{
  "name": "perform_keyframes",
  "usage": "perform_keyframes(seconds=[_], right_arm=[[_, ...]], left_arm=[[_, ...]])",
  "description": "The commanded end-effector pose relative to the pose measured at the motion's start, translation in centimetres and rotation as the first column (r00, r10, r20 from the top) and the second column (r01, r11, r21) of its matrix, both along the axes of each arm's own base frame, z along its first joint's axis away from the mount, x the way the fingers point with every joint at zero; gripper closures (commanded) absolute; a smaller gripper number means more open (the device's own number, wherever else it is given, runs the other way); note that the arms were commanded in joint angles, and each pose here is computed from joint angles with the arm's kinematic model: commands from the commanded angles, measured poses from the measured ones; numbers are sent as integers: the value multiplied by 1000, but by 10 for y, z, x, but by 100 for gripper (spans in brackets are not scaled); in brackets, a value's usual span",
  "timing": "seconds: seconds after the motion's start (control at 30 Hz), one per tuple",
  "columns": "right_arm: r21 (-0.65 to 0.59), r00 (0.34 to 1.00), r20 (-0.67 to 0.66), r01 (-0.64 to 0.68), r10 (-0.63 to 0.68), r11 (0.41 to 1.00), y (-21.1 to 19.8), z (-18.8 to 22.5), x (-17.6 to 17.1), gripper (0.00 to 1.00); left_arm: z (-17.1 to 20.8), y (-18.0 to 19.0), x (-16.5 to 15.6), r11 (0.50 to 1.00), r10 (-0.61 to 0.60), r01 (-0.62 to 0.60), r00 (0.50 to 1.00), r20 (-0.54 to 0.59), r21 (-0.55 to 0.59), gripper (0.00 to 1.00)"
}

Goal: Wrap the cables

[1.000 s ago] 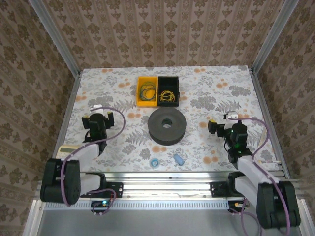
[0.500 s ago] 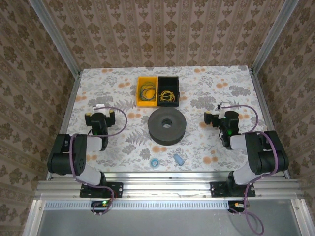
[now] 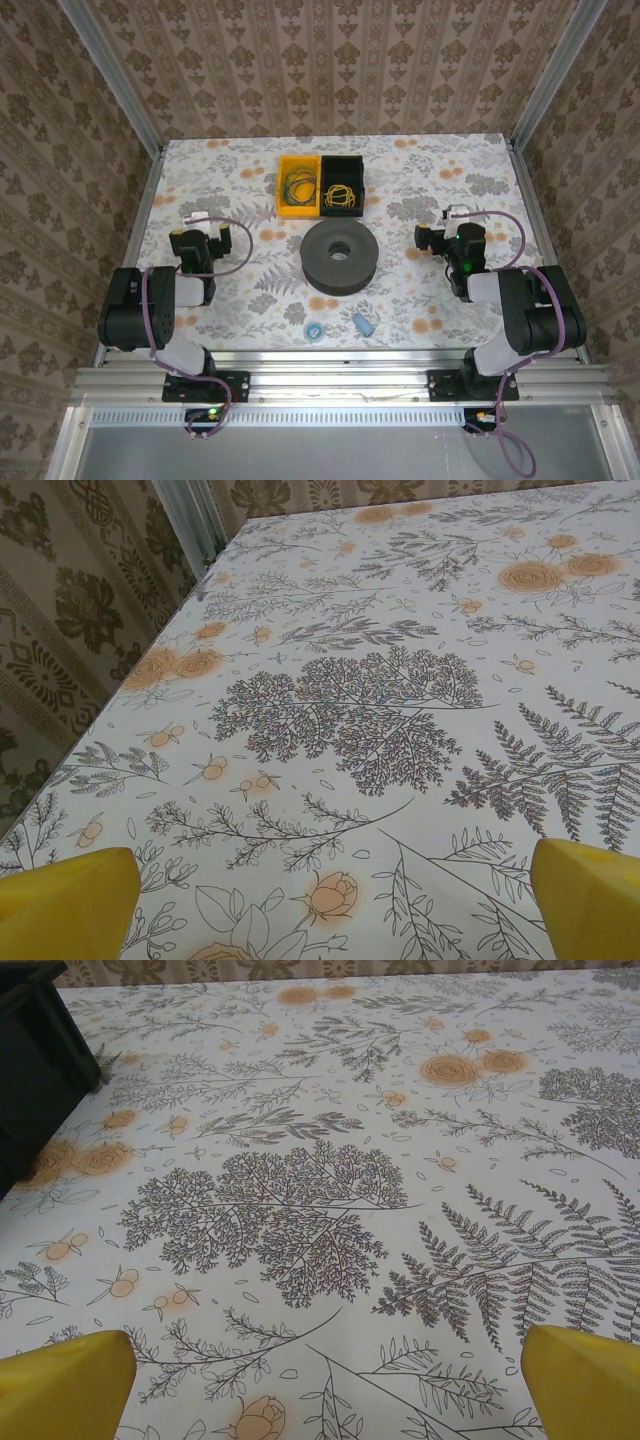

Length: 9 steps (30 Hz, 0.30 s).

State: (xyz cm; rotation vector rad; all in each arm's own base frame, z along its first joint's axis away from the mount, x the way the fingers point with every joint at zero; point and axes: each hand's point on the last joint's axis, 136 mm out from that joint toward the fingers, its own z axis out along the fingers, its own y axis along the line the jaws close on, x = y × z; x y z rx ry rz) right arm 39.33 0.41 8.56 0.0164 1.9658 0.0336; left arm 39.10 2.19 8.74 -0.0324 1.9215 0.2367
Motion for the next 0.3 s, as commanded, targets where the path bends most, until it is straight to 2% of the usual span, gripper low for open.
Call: perform_keyframes(seconds=[0.0, 0.27], right_arm=[[-6, 999, 31, 23, -23, 1000, -5, 10, 8, 0], [-7, 999, 37, 24, -24, 1000, -5, 11, 7, 0]], left_arm=[[12, -3, 4, 1000, -13, 14, 999, 49, -20, 0], [12, -6, 4, 1000, -21, 22, 999, 51, -10, 0]])
